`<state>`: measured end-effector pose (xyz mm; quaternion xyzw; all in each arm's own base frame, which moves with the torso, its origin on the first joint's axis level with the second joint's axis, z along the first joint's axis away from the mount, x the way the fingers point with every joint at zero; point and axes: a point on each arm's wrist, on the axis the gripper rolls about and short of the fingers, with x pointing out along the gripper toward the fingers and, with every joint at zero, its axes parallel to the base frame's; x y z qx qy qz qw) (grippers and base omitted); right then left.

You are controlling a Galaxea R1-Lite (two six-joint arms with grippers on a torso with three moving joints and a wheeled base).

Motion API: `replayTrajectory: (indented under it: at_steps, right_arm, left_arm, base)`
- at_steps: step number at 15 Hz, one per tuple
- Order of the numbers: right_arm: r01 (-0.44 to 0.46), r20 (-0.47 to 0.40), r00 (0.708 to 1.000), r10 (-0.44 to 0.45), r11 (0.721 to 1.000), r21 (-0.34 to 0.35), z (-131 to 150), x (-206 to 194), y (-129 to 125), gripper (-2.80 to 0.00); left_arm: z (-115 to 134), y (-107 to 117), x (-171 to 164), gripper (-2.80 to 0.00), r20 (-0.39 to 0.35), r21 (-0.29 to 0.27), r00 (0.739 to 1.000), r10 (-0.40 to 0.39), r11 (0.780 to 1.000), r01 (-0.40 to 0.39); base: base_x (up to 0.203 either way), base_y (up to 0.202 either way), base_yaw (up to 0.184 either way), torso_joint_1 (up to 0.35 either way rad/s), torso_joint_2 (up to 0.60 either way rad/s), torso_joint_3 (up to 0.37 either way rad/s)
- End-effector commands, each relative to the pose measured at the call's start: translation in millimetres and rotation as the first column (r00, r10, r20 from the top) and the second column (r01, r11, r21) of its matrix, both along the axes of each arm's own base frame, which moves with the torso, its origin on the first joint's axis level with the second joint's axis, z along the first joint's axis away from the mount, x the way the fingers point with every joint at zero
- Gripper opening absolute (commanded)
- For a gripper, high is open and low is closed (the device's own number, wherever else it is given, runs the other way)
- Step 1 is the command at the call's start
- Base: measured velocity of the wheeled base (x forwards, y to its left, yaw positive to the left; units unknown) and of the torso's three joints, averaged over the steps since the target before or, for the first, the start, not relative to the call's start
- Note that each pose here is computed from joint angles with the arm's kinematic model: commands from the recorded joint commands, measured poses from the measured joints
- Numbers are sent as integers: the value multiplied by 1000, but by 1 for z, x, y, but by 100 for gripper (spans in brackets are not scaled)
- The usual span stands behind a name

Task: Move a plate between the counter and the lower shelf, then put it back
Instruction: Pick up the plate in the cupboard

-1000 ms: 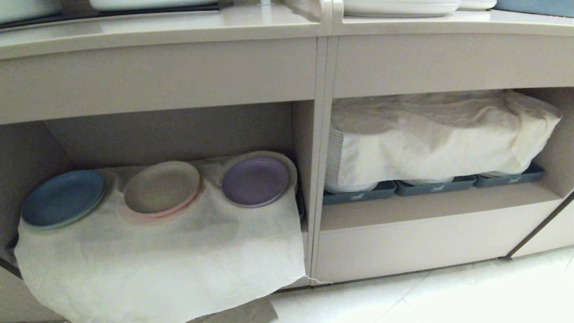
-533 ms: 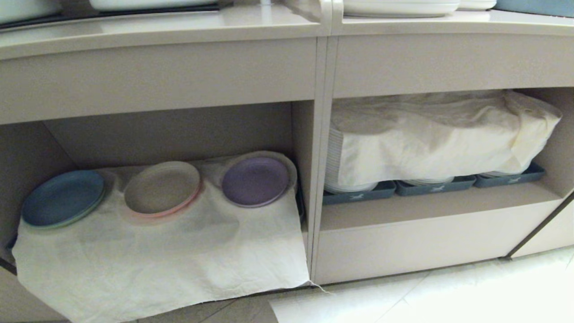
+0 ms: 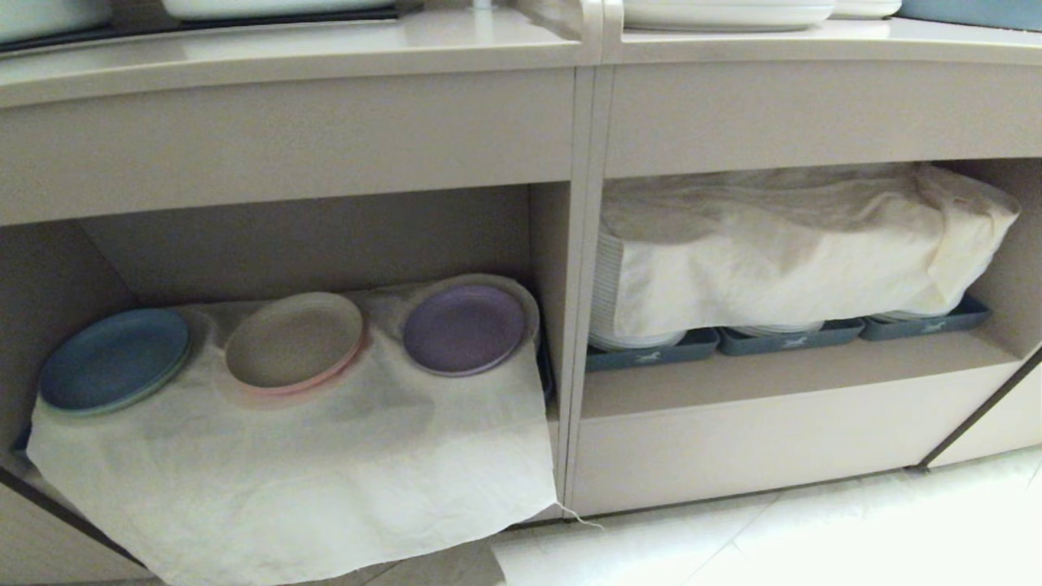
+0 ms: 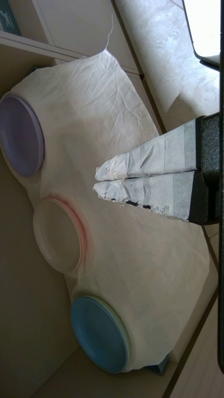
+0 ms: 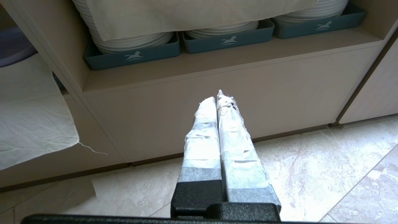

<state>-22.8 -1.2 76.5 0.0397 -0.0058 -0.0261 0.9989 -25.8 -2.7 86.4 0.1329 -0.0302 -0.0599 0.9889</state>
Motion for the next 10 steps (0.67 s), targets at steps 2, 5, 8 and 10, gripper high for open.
replayTrajectory:
  at_steps: [2, 5, 8, 10]
  right_arm:
    - [0, 1, 1000, 0, 1000, 1, 0, 0, 0, -280]
    - [0, 1, 1000, 0, 1000, 1, 0, 0, 0, -280]
    - [0, 1, 1000, 0, 1000, 1, 0, 0, 0, -280]
    - [1, 0, 1000, -1, 1000, 1, 0, 0, 0, -280]
  left_arm:
    - [0, 0, 0, -280, 11, -3, 1000, -3, 1000, 3]
    - [4, 0, 0, -280, 63, -6, 998, -8, 1000, 9]
    - [1, 0, 1, -280, 51, -9, 999, 4, 1000, -4]
    - [-3, 1, 2, -280, 30, -12, 997, 66, 998, -66]
  base:
    - [0, 0, 0, 0, 0, 0]
    - [0, 0, 0, 0, 0, 0]
    - [0, 0, 0, 0, 0, 0]
    - [0, 0, 0, 0, 0, 0]
